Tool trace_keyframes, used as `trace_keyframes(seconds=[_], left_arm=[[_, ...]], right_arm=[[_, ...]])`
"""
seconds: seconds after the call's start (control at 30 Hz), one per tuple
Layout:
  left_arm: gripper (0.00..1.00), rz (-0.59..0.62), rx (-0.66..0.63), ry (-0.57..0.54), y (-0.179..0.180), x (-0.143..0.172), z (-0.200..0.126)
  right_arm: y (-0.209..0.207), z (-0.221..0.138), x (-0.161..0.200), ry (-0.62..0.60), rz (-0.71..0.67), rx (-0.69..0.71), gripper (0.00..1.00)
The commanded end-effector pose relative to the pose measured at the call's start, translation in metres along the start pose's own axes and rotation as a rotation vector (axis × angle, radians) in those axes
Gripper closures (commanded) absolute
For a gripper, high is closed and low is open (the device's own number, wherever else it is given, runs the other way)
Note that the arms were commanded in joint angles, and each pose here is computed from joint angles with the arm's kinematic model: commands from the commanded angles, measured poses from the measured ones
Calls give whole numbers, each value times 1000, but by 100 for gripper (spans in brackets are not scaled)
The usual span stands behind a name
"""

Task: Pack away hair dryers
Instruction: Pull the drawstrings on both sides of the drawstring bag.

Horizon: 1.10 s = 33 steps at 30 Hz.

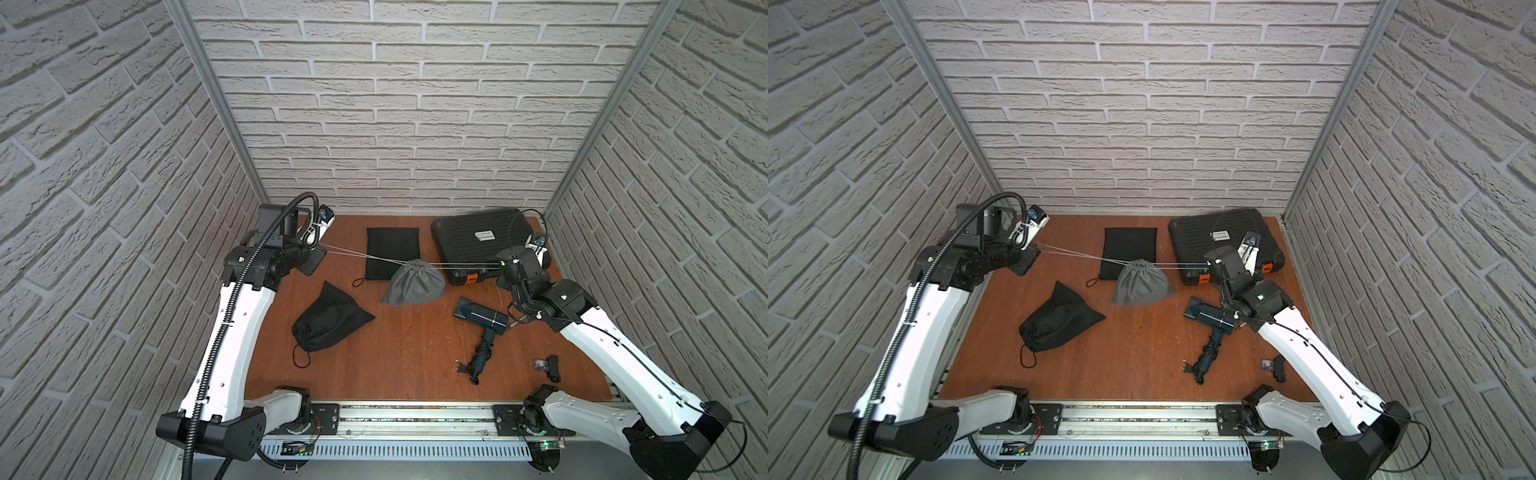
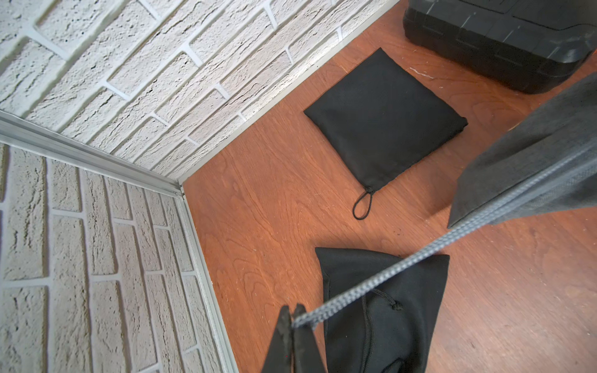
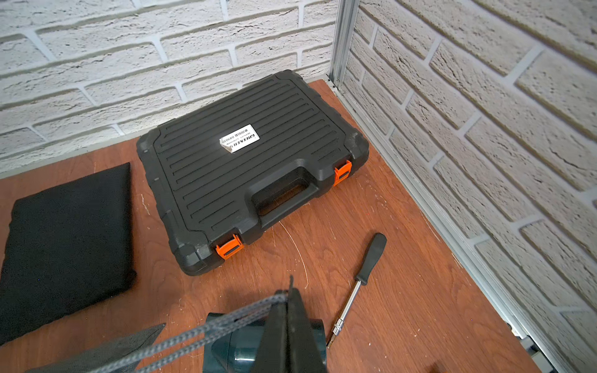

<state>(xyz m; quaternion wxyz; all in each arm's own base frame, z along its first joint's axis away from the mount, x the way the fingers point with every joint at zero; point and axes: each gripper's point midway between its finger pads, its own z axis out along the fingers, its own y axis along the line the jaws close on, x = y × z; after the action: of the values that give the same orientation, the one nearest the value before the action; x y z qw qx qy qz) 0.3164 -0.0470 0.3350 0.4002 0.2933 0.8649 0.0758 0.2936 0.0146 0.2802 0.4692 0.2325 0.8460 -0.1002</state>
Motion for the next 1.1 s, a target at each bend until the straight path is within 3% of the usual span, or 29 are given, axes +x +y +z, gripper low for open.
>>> trace_keyframes(seconds=[0.0, 0.33, 0.7, 1.07], left_arm=[[100, -31, -182, 2, 39, 6, -13], [100, -40, -181, 12, 42, 10, -11], [100, -33, -148, -1, 42, 0, -9], [100, -16, -147, -56, 66, -50, -14]], right_arm=[[-45, 0, -11, -67, 4, 162, 98], [-58, 3, -8, -49, 26, 171, 98], [-38, 6, -17, -30, 7, 103, 98], [18, 8, -36, 46, -2, -90, 98]])
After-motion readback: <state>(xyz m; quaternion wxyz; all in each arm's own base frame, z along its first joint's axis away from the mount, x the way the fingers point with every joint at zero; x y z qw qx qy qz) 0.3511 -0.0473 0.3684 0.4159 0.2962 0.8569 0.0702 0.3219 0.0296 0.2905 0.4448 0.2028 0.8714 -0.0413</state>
